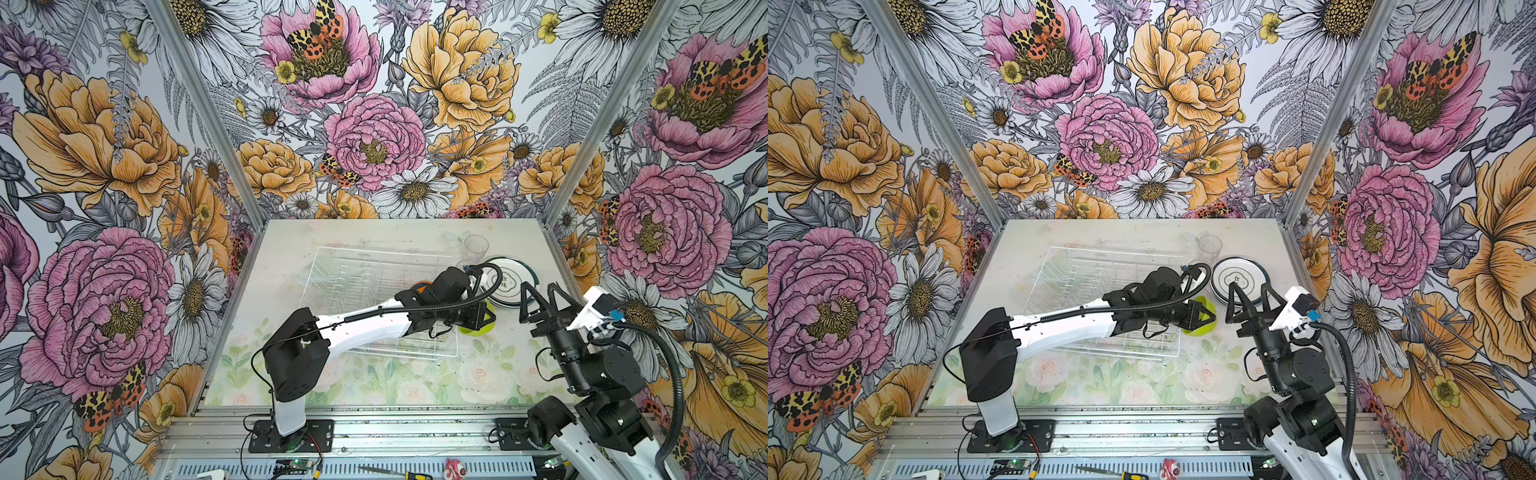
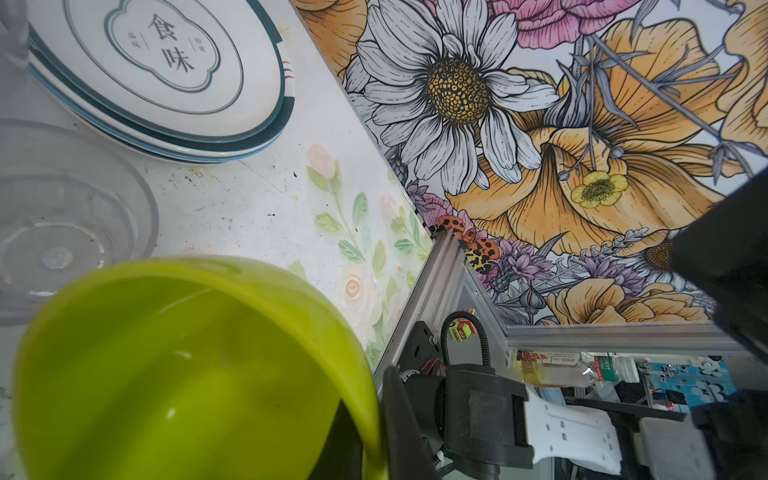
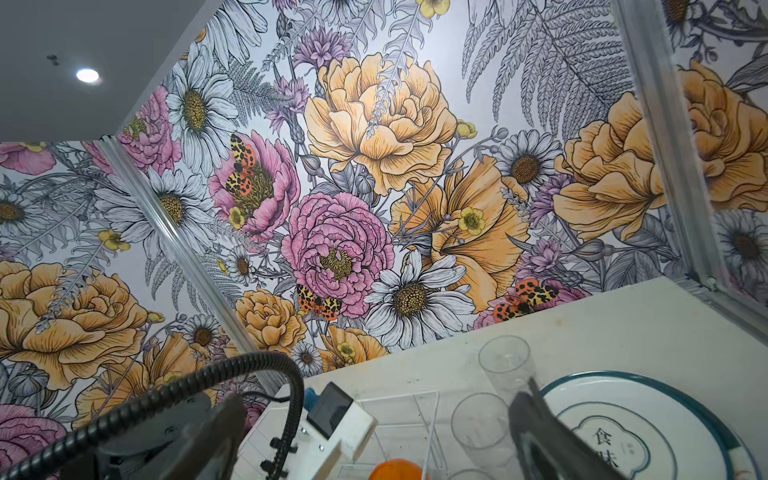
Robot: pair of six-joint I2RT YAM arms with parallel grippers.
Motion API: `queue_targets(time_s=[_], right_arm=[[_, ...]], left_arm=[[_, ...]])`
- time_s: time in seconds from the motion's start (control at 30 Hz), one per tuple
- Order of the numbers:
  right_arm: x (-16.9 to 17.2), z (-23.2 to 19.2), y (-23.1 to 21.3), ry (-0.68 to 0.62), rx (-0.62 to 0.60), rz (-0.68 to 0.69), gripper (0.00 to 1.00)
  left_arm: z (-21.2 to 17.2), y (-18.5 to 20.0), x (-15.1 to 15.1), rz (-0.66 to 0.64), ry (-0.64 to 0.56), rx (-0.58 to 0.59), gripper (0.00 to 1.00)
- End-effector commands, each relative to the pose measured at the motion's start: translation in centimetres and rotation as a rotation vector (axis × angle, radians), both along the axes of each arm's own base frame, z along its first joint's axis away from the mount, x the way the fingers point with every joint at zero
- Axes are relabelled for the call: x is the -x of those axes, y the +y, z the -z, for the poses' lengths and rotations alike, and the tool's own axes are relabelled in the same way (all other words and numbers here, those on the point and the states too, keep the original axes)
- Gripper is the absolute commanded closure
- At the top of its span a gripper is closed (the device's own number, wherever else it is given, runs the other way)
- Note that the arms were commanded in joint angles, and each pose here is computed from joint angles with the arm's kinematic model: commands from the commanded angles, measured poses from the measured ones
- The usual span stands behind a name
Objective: Unload the mixed dishes from the dish rack
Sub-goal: 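Lift the lime-green bowl out of the rack with the left gripper, then lower the lime-green bowl onto the table nearer the robot and release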
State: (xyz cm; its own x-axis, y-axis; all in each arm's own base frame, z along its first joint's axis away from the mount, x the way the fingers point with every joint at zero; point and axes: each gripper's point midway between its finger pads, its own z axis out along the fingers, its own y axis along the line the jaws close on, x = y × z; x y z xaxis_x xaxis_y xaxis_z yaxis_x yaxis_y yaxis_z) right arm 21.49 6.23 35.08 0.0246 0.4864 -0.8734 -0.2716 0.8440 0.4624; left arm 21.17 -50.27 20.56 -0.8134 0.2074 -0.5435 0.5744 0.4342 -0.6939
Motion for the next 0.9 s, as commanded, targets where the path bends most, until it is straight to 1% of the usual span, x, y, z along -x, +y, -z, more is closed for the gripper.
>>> queue_targets(time_s=[0.0,0.13,0.23,0.4,0.7,0.87], right_arm=[[-0.9,1.0,0.0,0.086,0.048,0.023,0.01],[-1.8,1.4,-0.8,0.201,0.059,0.089,0.01],[-2.0,1.4,-1.7,0.258,0.062,0.142,0.01],[-1.6,0.5,-2.9,0.251,0.017,0.199,0.01],[-1.0,-0.1,-3.8,0.226,-0.007,0.234,0.02],[-0.7,-0.3,-4.0,0.214,-0.011,0.236,0.02]], left_arm=[[0.6,-1.0,1.1,0.054,-0.002,-0.015,1.00],[1.8,-1.5,1.9,0.066,0.008,-0.049,1.00],[2.8,-1.6,2.4,0.071,0.012,-0.072,1.00],[4.5,-1.7,2.8,0.076,0.010,-0.139,1.00],[8.3,-1.3,2.3,0.067,-0.017,-0.309,1.00],[9.5,-1.5,2.0,0.062,-0.006,-0.335,1.00]])
